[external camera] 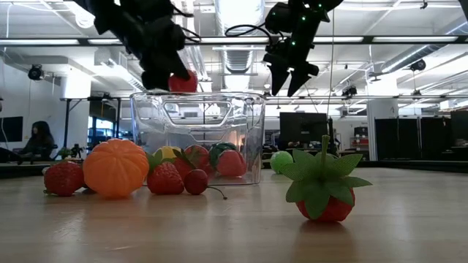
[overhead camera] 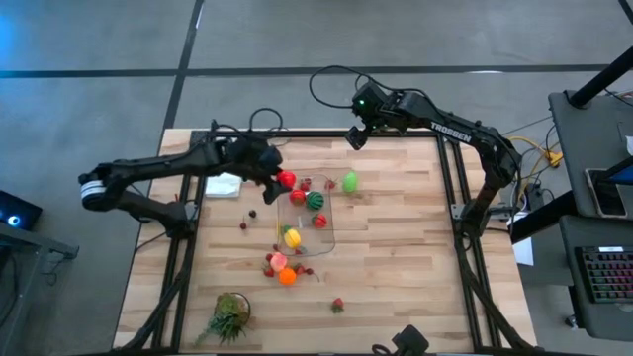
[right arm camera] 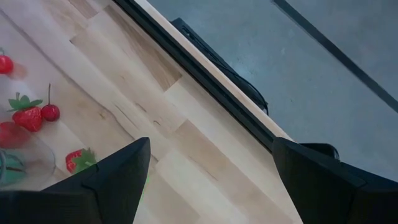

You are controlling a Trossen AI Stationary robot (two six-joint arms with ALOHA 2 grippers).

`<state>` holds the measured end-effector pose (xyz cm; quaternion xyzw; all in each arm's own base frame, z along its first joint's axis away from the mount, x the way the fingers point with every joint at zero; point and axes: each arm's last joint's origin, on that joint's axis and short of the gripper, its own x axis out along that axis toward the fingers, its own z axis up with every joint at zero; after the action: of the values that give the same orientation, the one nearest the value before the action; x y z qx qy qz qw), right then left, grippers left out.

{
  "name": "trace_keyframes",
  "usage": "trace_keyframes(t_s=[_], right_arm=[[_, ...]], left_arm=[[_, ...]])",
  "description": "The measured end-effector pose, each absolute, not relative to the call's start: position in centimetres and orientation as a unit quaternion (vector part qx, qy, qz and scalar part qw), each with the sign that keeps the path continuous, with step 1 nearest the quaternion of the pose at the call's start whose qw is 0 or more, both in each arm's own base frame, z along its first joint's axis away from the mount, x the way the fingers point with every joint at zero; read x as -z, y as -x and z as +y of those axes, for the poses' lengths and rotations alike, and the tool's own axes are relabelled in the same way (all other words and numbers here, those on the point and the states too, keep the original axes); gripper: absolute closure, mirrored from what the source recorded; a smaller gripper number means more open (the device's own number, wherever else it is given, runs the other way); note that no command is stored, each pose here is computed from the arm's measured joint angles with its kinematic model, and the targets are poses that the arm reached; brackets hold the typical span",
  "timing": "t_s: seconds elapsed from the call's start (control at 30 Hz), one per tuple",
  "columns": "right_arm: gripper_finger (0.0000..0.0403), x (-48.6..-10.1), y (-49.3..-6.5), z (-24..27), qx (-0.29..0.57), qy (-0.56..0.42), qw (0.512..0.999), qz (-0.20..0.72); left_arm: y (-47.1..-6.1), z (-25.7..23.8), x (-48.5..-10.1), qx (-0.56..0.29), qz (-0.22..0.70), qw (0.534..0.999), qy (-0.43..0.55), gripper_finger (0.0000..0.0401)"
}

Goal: Pick and placing Produce into tupperware
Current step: Put the apple into the transparent bin

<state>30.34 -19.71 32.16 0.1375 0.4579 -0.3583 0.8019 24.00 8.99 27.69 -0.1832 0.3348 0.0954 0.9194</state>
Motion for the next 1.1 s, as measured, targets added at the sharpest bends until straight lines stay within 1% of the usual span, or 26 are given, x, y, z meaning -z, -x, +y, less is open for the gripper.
trace_keyframes(t_s=[0.2,0.33,0.43,0.63,0.8,1.1], right_arm=[[0.0074,-32.1,-30.3,-19.7,0.356,-0.136,0.800,0.464],[0.0074,-31.9,-30.2,-19.6,0.354,-0.134,0.798,0.469],[0.0074,-31.6,-30.2,-19.6,0.352,-0.132,0.796,0.475],[0.0074,-31.1,-30.0,-19.5,0.347,-0.129,0.790,0.489],[0.0074,-31.0,-30.0,-19.5,0.343,-0.124,0.788,0.495],[0.0074,-31.0,-30.0,-19.5,0.334,-0.109,0.791,0.501]], left_arm=[[-26.1,9.3,-26.3,-0.028,0.334,0.908,0.251,0.0129],[-26.8,9.4,-25.9,0.007,0.322,0.909,0.265,0.0129],[-27.1,9.5,-25.3,0.018,0.330,0.903,0.276,0.0129],[-27.9,9.6,-24.6,0.028,0.330,0.884,0.329,0.0129],[-28.3,9.7,-24.5,0.030,0.316,0.878,0.360,0.0129],[-28.6,9.3,-24.6,0.029,0.312,0.866,0.389,0.0129]])
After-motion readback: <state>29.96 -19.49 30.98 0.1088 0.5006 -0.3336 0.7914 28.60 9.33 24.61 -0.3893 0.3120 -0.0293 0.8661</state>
